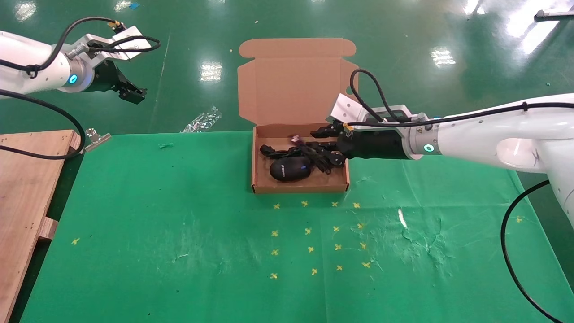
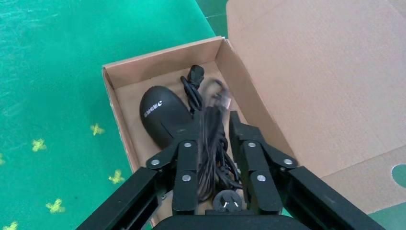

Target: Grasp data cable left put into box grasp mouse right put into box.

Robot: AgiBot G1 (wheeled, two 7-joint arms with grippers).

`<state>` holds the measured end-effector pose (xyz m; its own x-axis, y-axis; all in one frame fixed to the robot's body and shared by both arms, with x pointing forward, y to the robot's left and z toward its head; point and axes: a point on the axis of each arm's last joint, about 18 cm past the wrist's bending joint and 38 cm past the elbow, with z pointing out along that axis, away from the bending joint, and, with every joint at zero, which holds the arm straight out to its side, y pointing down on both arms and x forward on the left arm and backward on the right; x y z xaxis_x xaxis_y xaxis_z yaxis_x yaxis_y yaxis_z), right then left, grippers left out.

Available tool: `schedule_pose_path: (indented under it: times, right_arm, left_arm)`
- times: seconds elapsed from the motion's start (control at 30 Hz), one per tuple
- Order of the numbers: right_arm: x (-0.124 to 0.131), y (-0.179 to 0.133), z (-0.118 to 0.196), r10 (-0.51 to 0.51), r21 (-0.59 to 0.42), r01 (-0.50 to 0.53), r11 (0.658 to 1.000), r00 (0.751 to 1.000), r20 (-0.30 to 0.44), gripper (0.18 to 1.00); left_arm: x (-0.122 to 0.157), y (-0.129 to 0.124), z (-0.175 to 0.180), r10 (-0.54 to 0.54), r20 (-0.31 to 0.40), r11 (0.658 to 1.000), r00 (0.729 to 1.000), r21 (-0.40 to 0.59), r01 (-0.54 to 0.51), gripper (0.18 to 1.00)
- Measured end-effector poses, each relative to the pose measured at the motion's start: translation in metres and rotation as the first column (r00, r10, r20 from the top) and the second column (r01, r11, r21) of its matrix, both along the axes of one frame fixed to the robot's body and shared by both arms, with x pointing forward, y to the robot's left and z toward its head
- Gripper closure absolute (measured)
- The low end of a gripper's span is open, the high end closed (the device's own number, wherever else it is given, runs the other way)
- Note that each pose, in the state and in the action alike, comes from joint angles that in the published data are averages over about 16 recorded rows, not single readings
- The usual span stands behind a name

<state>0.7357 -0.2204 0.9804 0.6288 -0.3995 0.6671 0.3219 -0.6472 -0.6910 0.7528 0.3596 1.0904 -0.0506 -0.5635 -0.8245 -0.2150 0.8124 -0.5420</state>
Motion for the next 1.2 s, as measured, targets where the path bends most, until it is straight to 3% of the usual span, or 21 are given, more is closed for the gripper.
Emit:
schedule_pose_path:
  times: [0.23,0.53,0.97,1.2]
  right_arm:
    - [-0.005,-0.003,0.002,0.016,0.021,-0.016,1.0,1.0,0.003,0.817]
    - [-0.021,-0.016,0.004,0.061,0.122,-0.061,0.991,0.998,0.005,0.627]
    - [-0.063,-0.042,0.008,0.158,0.273,-0.158,0.949,0.987,0.023,0.341]
    - [-0.092,-0.055,0.011,0.218,0.327,-0.218,0.92,0.975,0.036,0.246]
  left_arm:
    - [0.0,0.0,0.0,-0.001,0.0,1.0,1.0,0.0,0.001,0.184]
    - [0.0,0.0,0.0,-0.001,0.0,1.0,1.0,0.0,0.001,0.184]
    - [0.0,0.0,0.0,-0.001,0.0,1.0,1.0,0.0,0.001,0.184]
    - [0.0,0.0,0.0,-0.001,0.0,1.0,1.0,0.0,0.001,0.184]
